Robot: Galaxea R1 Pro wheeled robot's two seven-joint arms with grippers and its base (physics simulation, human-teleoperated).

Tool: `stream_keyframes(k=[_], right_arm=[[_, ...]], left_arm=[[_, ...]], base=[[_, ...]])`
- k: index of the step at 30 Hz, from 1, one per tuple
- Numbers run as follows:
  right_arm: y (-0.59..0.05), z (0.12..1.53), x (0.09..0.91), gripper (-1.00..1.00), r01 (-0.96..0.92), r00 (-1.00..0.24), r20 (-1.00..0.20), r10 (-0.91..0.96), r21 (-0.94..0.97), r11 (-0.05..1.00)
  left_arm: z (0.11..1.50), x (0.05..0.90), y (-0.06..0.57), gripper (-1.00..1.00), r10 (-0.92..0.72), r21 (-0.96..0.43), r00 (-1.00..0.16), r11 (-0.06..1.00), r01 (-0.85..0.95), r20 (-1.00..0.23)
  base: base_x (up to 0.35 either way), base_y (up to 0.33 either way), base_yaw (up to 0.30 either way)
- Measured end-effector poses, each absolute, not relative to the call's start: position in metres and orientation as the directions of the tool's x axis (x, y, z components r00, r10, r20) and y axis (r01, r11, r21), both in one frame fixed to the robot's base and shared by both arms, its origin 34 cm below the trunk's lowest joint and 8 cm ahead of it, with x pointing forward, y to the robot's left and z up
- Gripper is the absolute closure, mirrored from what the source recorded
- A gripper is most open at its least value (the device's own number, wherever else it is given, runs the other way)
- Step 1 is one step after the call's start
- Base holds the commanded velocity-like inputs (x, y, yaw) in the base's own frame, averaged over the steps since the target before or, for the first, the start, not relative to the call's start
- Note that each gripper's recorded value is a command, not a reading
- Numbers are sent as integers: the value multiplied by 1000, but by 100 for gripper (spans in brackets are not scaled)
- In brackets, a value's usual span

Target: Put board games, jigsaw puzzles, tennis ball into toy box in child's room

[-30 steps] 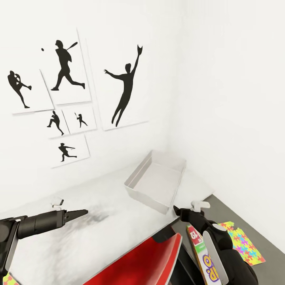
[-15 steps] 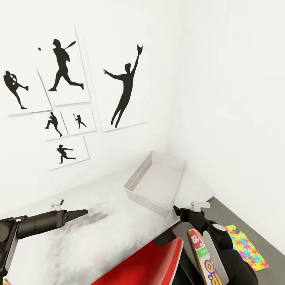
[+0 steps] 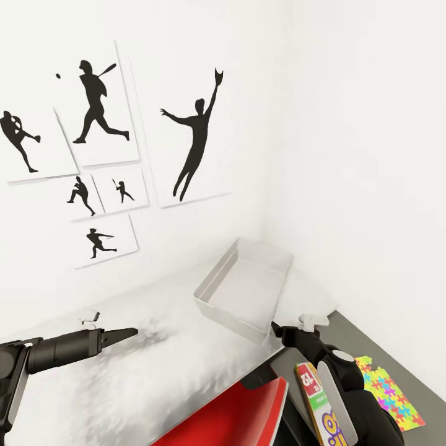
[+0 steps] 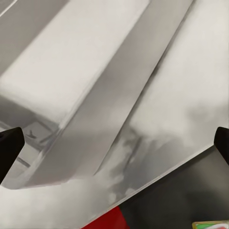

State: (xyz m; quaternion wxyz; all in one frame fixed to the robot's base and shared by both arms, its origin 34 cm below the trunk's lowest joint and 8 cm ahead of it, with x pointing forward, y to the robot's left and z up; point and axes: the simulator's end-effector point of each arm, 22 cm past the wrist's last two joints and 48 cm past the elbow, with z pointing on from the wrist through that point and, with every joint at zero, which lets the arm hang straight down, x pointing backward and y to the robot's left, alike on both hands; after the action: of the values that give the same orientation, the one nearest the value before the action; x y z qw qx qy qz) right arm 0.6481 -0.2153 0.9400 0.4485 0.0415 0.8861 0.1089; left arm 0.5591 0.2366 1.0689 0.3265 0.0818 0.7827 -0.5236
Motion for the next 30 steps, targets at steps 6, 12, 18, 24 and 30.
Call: stream_keyframes(k=[6, 12, 18, 24, 30], right_arm=[[-216, 940, 648, -100, -24, -594, -786, 171, 230, 973], [-216, 940, 648, -100, -23, -594, -786, 172, 230, 973], [-216, 940, 648, -100, -22, -594, -786, 172, 230, 973], [-217, 937, 646, -100, -14, -607, -773, 183, 240, 971], [-213, 938, 642, -100, -15, -650, -739, 178, 247, 969]], left_arm=[[1069, 559, 237, -100, -214, -766, -773, 438, 470, -597], [1069, 559, 237, -100, -213, -766, -774, 438, 470, -597], [1069, 559, 236, -100, -213, -767, -774, 437, 470, -596], [1069, 559, 234, -100, -216, -769, -774, 433, 470, -595], [1069, 559, 234, -100, -216, -770, -774, 432, 470, -594]], base=[[0, 0, 0], [0, 0, 0], [0, 0, 0], [0, 0, 0], [0, 0, 0]])
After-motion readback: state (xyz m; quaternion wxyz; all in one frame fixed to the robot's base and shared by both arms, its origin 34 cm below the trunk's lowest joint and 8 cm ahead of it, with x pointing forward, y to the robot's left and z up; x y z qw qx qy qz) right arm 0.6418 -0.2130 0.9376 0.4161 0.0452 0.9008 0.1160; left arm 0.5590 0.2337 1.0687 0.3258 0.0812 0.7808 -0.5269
